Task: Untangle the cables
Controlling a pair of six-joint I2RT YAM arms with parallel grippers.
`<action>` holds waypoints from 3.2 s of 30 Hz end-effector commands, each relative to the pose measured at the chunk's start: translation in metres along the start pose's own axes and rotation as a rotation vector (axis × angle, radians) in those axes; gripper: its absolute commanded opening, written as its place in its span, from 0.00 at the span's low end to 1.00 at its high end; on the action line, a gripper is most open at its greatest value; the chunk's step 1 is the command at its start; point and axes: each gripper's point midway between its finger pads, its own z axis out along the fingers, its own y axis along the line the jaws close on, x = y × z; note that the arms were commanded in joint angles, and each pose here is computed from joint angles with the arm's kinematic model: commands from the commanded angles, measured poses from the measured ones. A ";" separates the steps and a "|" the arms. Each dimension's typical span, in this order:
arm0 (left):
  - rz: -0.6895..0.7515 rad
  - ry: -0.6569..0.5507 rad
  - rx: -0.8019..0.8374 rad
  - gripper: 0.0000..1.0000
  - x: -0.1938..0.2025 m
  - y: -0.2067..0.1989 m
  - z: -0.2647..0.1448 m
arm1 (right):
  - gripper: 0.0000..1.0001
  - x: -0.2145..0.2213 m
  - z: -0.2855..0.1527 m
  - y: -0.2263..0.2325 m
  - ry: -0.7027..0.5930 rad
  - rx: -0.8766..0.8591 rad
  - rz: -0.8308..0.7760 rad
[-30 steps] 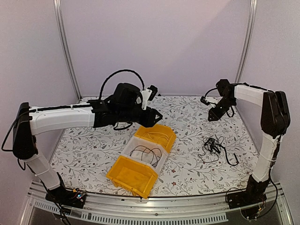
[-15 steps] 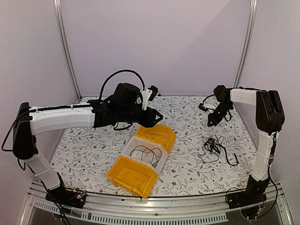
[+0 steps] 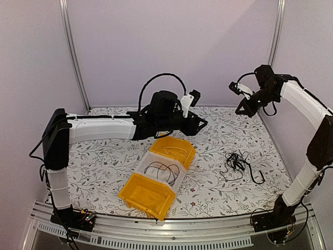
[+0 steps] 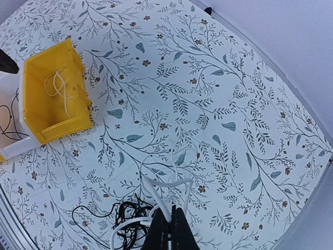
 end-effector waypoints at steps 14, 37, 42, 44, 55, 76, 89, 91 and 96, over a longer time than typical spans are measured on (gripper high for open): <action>-0.016 -0.251 0.348 0.28 0.019 -0.127 0.130 | 0.00 -0.012 -0.079 0.094 -0.147 -0.286 0.021; -0.120 -0.317 0.320 0.00 -0.013 -0.101 0.087 | 0.00 -0.084 -0.183 0.060 -0.384 0.068 -0.208; -0.126 -0.395 0.265 0.00 -0.064 -0.074 0.043 | 0.00 -0.081 -0.166 0.073 -0.401 -0.039 -0.169; -0.138 -0.399 0.258 0.00 -0.075 -0.063 0.029 | 0.00 -0.082 -0.157 0.077 -0.396 -0.078 -0.147; -0.128 -0.293 0.138 0.04 -0.050 -0.005 -0.004 | 0.00 -0.116 -0.104 0.100 -0.372 -0.192 -0.195; -0.202 -0.035 0.054 0.15 0.074 0.075 -0.022 | 0.00 -0.125 0.065 0.141 -0.138 -0.308 -0.228; -0.149 0.033 -0.021 0.42 0.081 0.073 -0.079 | 0.00 -0.110 0.125 0.177 -0.043 -0.399 -0.238; -0.151 0.040 -0.036 0.43 0.084 0.072 -0.094 | 0.00 -0.104 0.133 0.188 -0.025 -0.422 -0.245; -0.172 0.074 -0.097 0.45 0.102 0.072 -0.132 | 0.00 -0.095 0.154 0.204 0.009 -0.447 -0.247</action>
